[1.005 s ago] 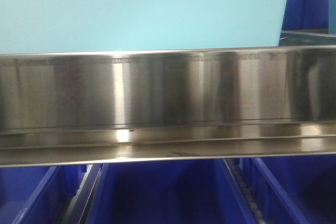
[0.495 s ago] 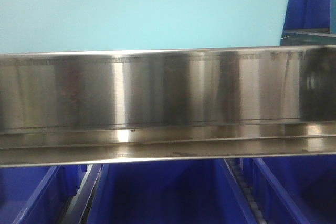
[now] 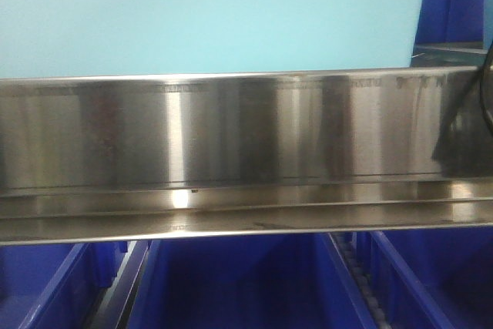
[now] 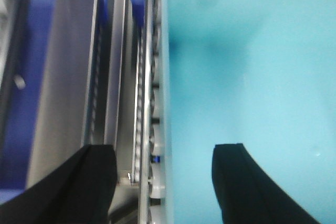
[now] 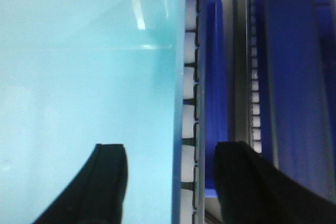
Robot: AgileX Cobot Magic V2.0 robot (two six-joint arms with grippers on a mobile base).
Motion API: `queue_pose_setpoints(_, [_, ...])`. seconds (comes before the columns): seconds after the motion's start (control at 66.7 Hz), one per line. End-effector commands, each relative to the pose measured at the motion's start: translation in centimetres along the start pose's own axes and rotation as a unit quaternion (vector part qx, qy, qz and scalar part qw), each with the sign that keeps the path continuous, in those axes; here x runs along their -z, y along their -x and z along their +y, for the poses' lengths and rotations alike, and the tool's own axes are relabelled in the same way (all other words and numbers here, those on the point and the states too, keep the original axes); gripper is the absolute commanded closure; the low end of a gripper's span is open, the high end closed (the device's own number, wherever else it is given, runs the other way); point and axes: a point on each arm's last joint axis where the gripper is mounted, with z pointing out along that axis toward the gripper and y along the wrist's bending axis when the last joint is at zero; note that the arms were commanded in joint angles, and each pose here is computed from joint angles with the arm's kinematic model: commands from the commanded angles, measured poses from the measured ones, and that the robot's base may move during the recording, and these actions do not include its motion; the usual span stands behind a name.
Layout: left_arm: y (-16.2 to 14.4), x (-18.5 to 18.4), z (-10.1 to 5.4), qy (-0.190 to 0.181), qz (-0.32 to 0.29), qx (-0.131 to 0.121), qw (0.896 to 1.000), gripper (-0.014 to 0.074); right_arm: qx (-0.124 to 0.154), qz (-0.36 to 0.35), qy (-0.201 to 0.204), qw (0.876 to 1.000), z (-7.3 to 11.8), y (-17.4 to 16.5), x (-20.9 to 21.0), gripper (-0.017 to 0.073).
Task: Move two blue bins to right shelf middle
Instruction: 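Close both grippers on the teal bin's side walls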
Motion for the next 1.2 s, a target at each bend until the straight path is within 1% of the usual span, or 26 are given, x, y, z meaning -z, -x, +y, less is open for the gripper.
queue_pose_setpoints(0.0, [0.2,-1.1,0.0,-0.015,0.026,0.006,1.0,0.0277,0.008,0.01,-0.003,1.0,0.1,0.2,-0.8,0.0328])
queue_pose_setpoints(0.045, [0.3,-1.7,0.0,-0.017,0.034,0.008,0.999,0.0277,0.009,0.017,-0.006,1.0,0.0,0.1,-1.3,0.0337])
queue_pose_setpoints(0.12, [0.4,-2.8,-0.1,-0.013,0.046,0.003,0.999,0.0277,0.01,0.025,-0.009,1.0,0.0,0.1,-1.9,0.0347])
queue_pose_setpoints(0.285, [0.4,-4.3,-0.6,-0.024,0.069,0.006,0.997,0.0279,0.012,0.023,-0.007,1.0,0.1,0.1,-2.0,0.0348])
queue_pose_setpoints(0.33, [0.3,-4.5,-0.7,-0.029,0.073,0.009,0.997,0.029,0.013,0.024,-0.007,1.0,0.0,0.1,-2.0,0.0368])
queue_pose_setpoints(0.39, [0.4,-4.5,-0.7,-0.031,0.07,0.01,0.997,0.0333,0.013,0.026,-0.008,1.0,0.0,0.1,-2.0,0.0439])
queue_pose_setpoints(0.405, [0.4,-4.5,-0.7,-0.031,0.069,0.01,0.997,0.0341,0.013,0.026,-0.008,1.0,0.0,0.1,-2.0,0.0484])
queue_pose_setpoints(0.435, [0.5,-4.5,-0.7,-0.032,0.067,0.01,0.997,0.039,0.013,0.026,-0.008,1.0,0.0,0.1,-2.0,0.0552])
queue_pose_setpoints(0.45, [0.5,-4.4,-0.8,-0.032,0.065,0.01,0.997,0.0412,0.013,0.026,-0.009,1.0,0.0,0.1,-2.0,0.057])
queue_pose_setpoints(0.465, [0.5,-4.4,-0.8,-0.032,0.065,0.01,0.997,0.0424,0.013,0.026,-0.009,1.0,0.0,0.1,-2.0,0.0607])
queue_pose_setpoints(0.48, [0.5,-4.4,-0.8,-0.033,0.064,0.01,0.997,0.0448,0.013,0.025,-0.008,1.0,0.0,0.1,-2.0,0.0662])
queue_pose_setpoints(0.495, [0.5,-4.4,-0.8,-0.033,0.063,0.01,0.997,0.0484,0.013,0.024,-0.008,1.0,0.0,0.1,-2.0,0.0698])
queue_pose_setpoints(0.525, [0.6,-4.4,-0.8,-0.034,0.062,0.01,0.997,0.0522,0.013,0.022,-0.007,1.0,0.0,0.2,-2.0,0.0725])
queue_pose_setpoints(0.6, [0.6,-4.4,-0.8,-0.033,0.062,0.01,0.998,0.0661,0.014,0.019,-0.009,1.0,0.0,0.2,-2.0,0.0721])
queue_pose_setpoints(0.645, [0.6,-4.4,-0.8,-0.033,0.062,0.009,0.998,0.0705,0.014,0.02,-0.009,1.0,0.0,0.2,-2.0,0.0721])
queue_pose_setpoints(0.78, [0.6,-3.3,-0.7,-0.031,0.045,0.002,0.998,0.0704,0.015,0.008,-0.006,1.0,0.0,0.3,-1.4,0.0721])
queue_pose_setpoints(0.855, [0.8,-1.8,-0.8,-0.018,0.016,-0.015,1.0,0.0704,0.016,-0.013,0.0,1.0,0.1,0.4,-0.3,0.0721])
queue_pose_setpoints(0.9, [1.1,-0.1,-0.9,-0.006,-0.015,-0.019,1.0,0.0704,0.014,-0.031,0.003,0.999,0.2,0.5,0.7,0.0719])
queue_pose_setpoints(0.975, [1.5,1.9,-0.9,0.004,-0.047,-0.027,0.999,0.0704,0.022,-0.054,-0.002,0.998,0.3,0.3,2.2,0.0713])
queue_pose_setpoints(1.065, [1.7,4.7,-1.2,-0.005,-0.081,-0.034,0.996,0.0704,0.049,-0.093,-0.023,0.994,0.5,0.2,4.3,0.0713])
queue_pose_setpoints(1.14, [1.8,6.5,-1.5,-0.016,-0.108,-0.037,0.993,0.0704,0.05,-0.128,-0.026,0.99,0.6,0.1,6.0,0.0713])
queue_pose_setpoints(1.185, [1.9,7.5,-1.6,-0.022,-0.125,-0.037,0.991,0.0704,0.047,-0.151,-0.015,0.987,0.6,0.1,7.3,0.0713])
